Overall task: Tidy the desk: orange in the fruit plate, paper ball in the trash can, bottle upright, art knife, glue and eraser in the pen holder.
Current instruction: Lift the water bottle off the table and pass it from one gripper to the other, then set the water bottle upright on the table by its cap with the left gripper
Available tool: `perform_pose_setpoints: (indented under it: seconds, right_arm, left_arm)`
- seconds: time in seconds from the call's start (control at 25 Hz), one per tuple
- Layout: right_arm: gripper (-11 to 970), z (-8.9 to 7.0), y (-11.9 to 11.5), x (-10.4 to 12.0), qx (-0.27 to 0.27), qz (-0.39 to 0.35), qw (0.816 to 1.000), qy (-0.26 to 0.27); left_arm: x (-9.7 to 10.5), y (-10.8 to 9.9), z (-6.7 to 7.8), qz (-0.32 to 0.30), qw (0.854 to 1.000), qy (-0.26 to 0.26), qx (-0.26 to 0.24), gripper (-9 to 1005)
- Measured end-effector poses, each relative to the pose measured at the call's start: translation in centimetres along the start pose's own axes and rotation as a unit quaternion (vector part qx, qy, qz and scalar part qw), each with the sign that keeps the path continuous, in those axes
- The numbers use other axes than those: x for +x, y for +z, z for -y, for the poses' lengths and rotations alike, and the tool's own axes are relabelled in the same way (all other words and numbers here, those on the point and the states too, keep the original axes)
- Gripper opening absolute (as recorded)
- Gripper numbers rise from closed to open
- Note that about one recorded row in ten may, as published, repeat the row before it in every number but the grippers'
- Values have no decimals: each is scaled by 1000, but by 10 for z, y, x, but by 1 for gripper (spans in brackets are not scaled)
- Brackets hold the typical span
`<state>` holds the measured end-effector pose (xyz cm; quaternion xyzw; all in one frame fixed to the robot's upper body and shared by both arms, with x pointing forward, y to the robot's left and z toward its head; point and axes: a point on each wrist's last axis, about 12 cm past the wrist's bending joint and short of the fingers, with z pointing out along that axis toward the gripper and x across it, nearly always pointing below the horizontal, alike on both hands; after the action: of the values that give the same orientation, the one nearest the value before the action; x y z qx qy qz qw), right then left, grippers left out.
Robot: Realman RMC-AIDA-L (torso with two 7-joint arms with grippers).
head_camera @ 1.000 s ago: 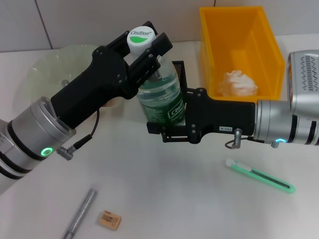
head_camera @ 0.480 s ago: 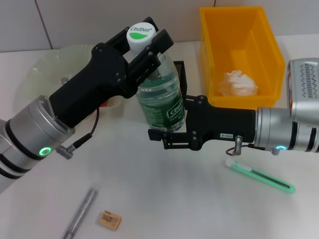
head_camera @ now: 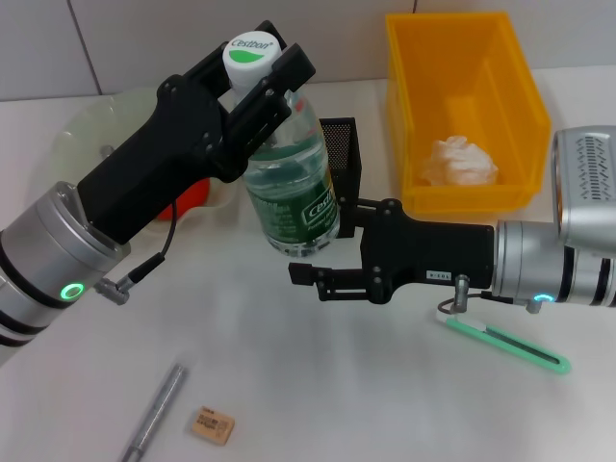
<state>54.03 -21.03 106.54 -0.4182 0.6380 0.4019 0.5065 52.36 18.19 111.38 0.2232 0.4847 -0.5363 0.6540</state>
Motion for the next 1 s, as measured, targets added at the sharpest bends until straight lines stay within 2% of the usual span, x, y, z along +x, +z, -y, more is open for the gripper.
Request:
perform_pose_setpoints:
  seconds: [0.56,1.0]
  right_arm:
    - [767,-5,-1,8,-1,-6,1000,8]
    - [766,-8,-27,18,37,-7,999,3]
  left_arm:
    - [-1,-5,1,6,1000,3,-3,490]
    - [-1,-17,-1,4,999,18,-26,497]
